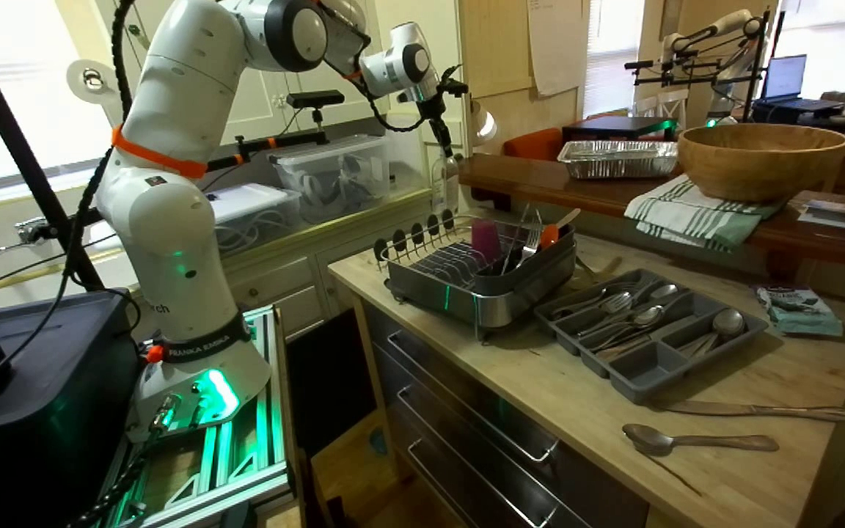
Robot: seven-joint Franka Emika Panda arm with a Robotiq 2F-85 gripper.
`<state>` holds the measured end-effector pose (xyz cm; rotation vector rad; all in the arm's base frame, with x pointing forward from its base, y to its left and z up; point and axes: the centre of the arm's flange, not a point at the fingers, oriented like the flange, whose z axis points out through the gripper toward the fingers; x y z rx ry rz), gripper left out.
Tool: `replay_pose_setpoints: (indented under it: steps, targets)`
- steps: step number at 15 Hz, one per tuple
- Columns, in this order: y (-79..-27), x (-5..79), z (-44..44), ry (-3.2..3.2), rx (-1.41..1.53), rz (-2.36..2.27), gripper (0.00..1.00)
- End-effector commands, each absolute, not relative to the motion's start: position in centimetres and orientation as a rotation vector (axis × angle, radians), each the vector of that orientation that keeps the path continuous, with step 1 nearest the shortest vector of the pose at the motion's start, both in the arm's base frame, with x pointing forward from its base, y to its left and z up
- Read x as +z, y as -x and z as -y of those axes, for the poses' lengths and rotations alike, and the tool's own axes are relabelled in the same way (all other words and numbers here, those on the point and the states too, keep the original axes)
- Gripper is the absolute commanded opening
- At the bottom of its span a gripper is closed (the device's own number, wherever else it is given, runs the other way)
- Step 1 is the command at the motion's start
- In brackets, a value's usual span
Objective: Put the bottle on the counter
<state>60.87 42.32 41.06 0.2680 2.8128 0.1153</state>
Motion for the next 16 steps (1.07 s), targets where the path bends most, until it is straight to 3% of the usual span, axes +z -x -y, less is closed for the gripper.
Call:
replay_pose_setpoints:
  steps: [1, 10, 11, 16]
  targets:
    - [-58.2, 41.8, -41.3, -0.329, 0.006, -2.778, 0.12]
    - [-58.1, 42.4, -41.1, -0.349, -0.036, -2.782, 0.12]
    - [-58.8, 41.8, -41.7, -0.341, -0.028, -2.799, 0.37]
    - [-58.8, 41.9, -41.6, -0.342, -0.028, -2.798, 0.37]
